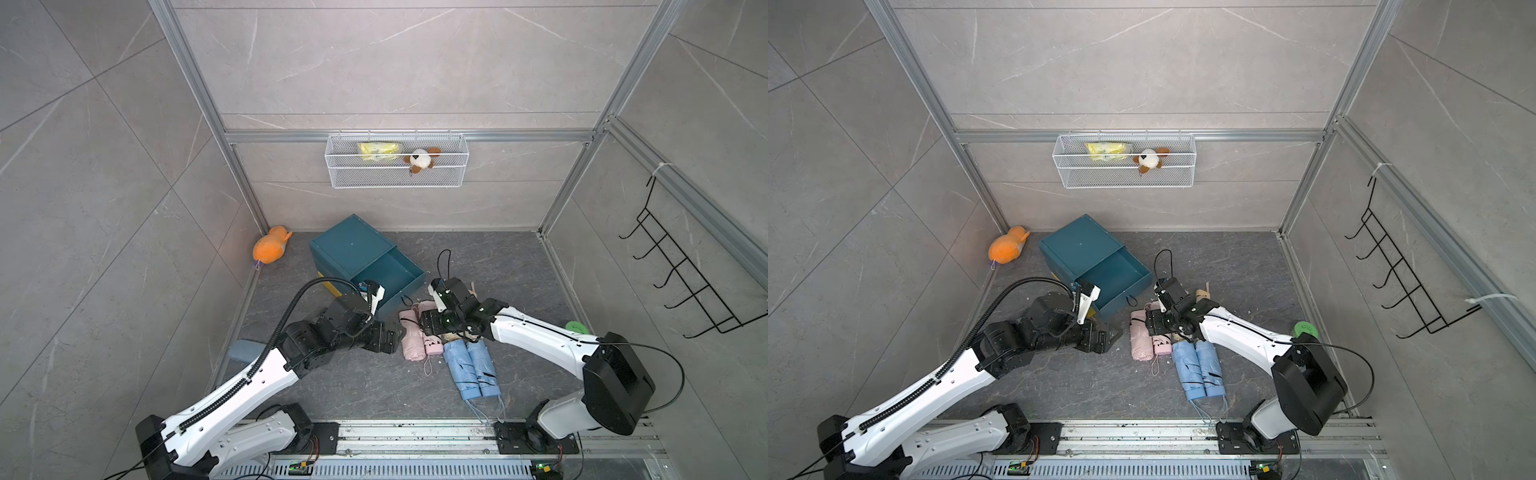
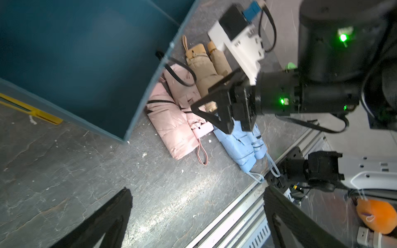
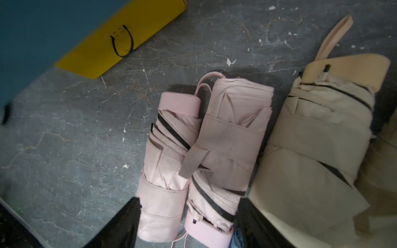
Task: Place the umbrella in the drawer by color
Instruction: Open the drawer in the storage box, then pick up the umbrella from the center of the board, then place the umbrella in the drawer.
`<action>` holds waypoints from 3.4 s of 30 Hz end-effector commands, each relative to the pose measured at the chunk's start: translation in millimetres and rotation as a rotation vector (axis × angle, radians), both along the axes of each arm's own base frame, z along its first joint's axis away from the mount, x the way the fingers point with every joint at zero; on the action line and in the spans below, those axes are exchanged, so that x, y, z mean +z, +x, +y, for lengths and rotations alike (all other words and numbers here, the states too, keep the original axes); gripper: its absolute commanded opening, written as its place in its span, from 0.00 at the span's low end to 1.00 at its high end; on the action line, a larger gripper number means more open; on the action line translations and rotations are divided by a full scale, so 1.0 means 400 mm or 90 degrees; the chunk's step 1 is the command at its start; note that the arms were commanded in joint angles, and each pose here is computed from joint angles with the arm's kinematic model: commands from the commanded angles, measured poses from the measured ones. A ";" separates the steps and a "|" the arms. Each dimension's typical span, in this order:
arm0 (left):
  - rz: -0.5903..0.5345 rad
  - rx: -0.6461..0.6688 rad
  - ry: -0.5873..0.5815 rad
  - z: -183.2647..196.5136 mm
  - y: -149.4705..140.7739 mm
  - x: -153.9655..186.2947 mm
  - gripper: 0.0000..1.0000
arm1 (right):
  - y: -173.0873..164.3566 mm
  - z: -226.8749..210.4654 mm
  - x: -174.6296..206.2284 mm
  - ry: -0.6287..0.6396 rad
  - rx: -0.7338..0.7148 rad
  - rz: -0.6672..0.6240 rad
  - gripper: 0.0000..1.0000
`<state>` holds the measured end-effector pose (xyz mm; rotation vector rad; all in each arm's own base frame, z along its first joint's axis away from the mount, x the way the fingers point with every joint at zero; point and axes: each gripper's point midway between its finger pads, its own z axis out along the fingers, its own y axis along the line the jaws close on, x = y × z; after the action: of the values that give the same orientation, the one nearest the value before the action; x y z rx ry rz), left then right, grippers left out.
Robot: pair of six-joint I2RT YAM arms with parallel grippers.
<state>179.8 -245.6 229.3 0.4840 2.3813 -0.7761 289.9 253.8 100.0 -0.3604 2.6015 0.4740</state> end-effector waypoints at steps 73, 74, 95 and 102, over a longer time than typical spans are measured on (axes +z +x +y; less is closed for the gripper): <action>-0.101 -0.083 -0.092 -0.252 0.136 0.176 1.00 | 0.016 -0.100 0.491 0.102 -0.075 -0.262 0.41; -0.097 -0.083 -0.105 -0.252 0.141 0.181 1.00 | 0.021 -0.094 0.508 0.113 -0.073 -0.265 0.41; -0.103 -0.129 -0.197 -0.322 0.163 0.223 1.00 | 0.066 -0.039 0.656 0.372 -0.067 -0.235 0.42; -0.116 -0.109 -0.210 -0.329 0.200 0.232 1.00 | 0.056 -0.035 0.661 0.391 -0.060 -0.229 0.42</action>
<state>252.5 -371.1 291.1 0.6165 2.1152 -1.0690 315.7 236.5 329.7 -0.0842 2.1071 0.9439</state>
